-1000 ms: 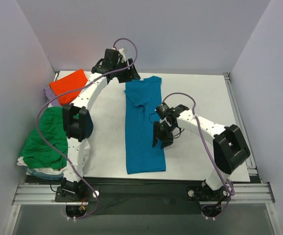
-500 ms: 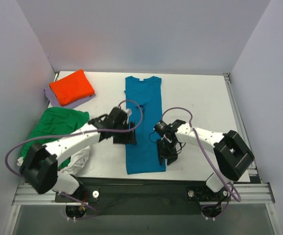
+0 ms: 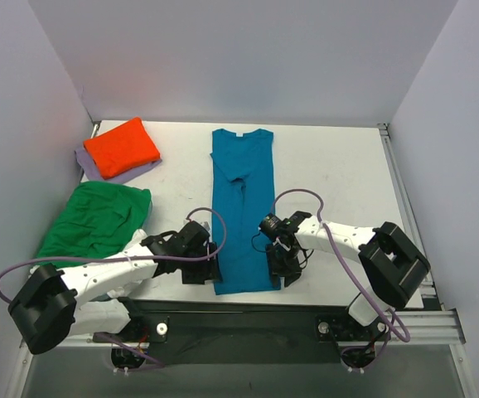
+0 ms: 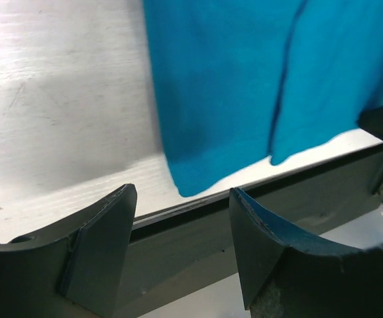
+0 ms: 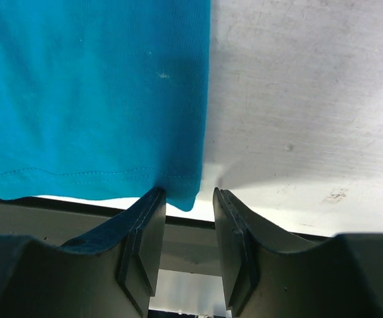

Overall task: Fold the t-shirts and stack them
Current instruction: Grab the bottom of the folded rectangular tshirt with both arms

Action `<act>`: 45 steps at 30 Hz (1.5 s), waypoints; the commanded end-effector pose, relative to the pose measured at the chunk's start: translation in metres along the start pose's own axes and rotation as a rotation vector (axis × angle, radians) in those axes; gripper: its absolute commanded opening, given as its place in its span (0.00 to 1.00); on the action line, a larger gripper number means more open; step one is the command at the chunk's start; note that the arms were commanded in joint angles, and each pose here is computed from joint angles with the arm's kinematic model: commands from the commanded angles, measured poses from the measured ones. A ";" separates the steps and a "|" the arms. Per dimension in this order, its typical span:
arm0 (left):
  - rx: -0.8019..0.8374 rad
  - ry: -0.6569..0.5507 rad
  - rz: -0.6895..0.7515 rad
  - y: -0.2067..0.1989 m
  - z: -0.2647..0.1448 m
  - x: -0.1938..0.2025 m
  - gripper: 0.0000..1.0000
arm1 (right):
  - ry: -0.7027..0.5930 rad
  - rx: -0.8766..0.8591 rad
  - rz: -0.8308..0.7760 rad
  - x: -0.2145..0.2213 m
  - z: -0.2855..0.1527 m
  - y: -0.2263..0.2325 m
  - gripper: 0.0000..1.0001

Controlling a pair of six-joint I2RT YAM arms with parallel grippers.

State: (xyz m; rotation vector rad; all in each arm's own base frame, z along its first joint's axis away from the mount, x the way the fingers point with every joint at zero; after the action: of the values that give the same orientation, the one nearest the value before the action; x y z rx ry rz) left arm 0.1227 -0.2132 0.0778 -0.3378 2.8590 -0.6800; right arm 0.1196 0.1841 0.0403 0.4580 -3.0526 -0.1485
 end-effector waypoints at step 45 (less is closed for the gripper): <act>-0.150 0.099 0.001 0.027 0.046 0.027 0.00 | 0.010 0.071 -0.056 0.005 -0.001 -0.001 0.00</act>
State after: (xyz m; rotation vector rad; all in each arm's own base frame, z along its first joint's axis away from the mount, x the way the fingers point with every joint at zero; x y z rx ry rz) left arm 0.1127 -0.2368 0.0428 -0.3170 2.9798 -0.6528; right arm 0.1252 0.1945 0.0365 0.5570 -3.0593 -0.0899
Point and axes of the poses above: each gripper's point midway between its finger pads, its own z axis out along the fingers, its own y axis along the line the jaws close on, x = y × z, the point moved 3 cm from there along -z, back along the fingers, and after that the axes turned 11 degrees about -z, right-handed, at the moved point
